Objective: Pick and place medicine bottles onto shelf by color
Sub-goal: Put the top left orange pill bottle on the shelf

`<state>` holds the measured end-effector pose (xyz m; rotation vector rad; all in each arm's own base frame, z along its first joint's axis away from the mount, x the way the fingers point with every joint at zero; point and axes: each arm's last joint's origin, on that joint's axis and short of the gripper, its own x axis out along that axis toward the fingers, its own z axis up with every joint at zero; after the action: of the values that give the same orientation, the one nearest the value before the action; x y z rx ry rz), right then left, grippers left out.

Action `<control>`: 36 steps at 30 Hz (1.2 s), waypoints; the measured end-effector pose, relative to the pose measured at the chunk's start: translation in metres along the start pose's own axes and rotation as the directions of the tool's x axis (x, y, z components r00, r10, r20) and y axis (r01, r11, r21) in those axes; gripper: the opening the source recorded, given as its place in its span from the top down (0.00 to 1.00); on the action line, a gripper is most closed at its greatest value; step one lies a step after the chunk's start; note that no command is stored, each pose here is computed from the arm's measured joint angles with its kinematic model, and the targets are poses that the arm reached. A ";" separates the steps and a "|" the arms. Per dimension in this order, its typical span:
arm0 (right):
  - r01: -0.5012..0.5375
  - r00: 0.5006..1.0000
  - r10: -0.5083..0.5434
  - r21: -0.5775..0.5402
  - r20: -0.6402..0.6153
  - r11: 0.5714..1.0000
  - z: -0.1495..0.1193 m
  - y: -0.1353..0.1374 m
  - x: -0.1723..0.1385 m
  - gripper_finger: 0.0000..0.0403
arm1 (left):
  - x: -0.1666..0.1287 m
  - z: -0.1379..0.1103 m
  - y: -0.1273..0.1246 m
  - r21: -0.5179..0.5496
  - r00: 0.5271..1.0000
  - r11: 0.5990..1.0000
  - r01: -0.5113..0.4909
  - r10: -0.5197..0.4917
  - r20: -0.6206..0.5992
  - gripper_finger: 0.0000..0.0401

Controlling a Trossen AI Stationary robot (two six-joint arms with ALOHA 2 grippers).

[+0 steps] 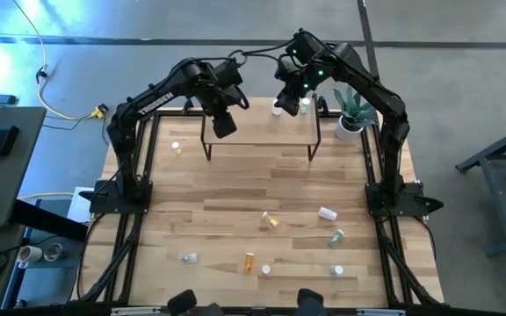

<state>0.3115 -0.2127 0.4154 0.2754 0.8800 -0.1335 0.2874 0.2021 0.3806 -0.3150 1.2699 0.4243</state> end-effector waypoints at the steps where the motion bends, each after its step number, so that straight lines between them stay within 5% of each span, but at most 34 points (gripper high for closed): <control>1: -0.017 1.000 0.017 -0.015 0.003 1.000 0.000 0.001 0.000 0.63 | -0.001 0.000 -0.004 0.022 1.000 1.000 0.005 -0.005 0.004 0.71; 18: -0.054 0.988 0.100 -0.348 0.117 0.936 0.008 0.045 -0.027 0.63 | -0.031 -0.004 -0.047 0.189 0.987 0.982 -0.013 -0.018 0.160 0.71; 36: -0.099 0.974 0.182 -0.469 0.135 0.878 0.010 0.074 -0.028 0.63 | -0.057 0.014 -0.073 0.372 0.868 0.909 -0.190 -0.021 0.496 0.71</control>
<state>0.3184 -0.1446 0.4570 -0.1183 0.6882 0.1873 0.3203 0.1366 0.4394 0.2074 0.8392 0.2768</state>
